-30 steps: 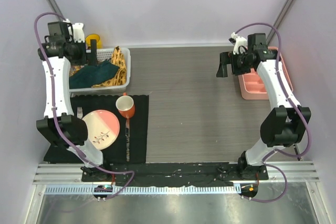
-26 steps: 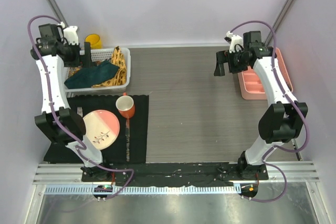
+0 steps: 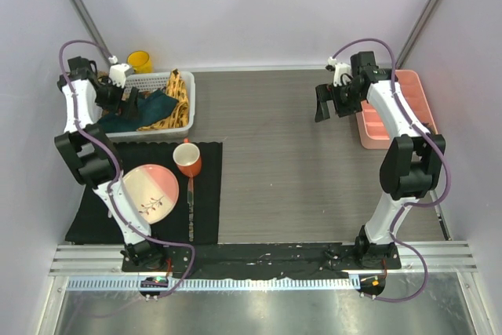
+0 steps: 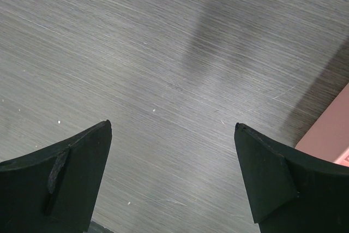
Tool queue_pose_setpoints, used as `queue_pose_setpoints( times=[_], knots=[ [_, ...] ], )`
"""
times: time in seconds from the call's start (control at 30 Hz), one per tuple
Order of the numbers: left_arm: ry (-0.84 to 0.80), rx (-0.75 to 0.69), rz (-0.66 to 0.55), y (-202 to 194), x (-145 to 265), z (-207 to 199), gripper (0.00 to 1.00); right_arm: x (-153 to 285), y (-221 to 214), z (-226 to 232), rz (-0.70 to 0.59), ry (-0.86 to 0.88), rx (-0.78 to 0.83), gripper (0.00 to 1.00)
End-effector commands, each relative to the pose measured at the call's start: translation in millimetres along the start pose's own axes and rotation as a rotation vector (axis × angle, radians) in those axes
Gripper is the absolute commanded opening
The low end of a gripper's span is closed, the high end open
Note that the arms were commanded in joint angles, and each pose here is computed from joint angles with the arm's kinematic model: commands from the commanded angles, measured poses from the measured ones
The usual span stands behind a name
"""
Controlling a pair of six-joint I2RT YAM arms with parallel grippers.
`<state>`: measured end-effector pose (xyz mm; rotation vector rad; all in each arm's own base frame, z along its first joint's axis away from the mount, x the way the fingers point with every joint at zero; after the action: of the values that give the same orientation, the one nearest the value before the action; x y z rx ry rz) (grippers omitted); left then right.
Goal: Roll the ties
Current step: Pick up the tie from the bin.
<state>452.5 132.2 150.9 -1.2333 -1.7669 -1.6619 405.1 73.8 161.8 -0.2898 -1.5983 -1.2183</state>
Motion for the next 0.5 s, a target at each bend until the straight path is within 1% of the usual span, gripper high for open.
queue_pose_setpoints(
  times=[0.0, 0.1, 0.17, 0.2, 0.27, 0.3, 0.37, 0.4, 0.47],
  knots=[
    [0.027, -0.115, -0.023, 13, -8, 21, 0.96, 6, 9, -9, -0.013, -0.039, 0.043, 0.99],
    [0.029, -0.119, -0.003, 8, -18, 28, 0.94, 3, 6, -12, 0.004, -0.044, 0.048, 0.99],
    [0.02, -0.117, 0.007, 4, -24, 29, 0.9, 2, 5, -13, 0.011, -0.044, 0.047, 0.99],
    [0.014, -0.119, 0.015, 3, -26, 29, 0.83, 1, 6, -13, 0.009, -0.047, 0.05, 1.0],
    [0.007, -0.117, 0.024, 1, -29, 27, 0.75, 1, 5, -13, 0.014, -0.046, 0.051, 0.99],
    [0.003, -0.115, 0.026, 0, -29, 26, 0.67, 1, 5, -14, 0.016, -0.048, 0.051, 0.99],
    [0.011, -0.121, 0.016, 2, -27, 26, 0.58, 1, 4, -14, 0.018, -0.051, 0.052, 0.99],
    [0.01, -0.121, 0.014, 2, -26, 25, 0.49, 1, 3, -15, 0.021, -0.052, 0.053, 0.99],
    [0.008, -0.119, 0.012, 3, -21, 22, 0.4, 1, 4, -15, 0.02, -0.055, 0.054, 1.0]
  ],
)
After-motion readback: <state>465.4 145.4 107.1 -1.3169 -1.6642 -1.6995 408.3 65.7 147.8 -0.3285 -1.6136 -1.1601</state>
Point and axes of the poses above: each gripper's point midway between its finger pads, its own x axis back along the fingers, its own z axis along the line the jaws close on, y = z × x, the point moved 1 cm from there along x, back along the fingers, and after that the axes turned 15 degrees about x, right-handed, at the moved point
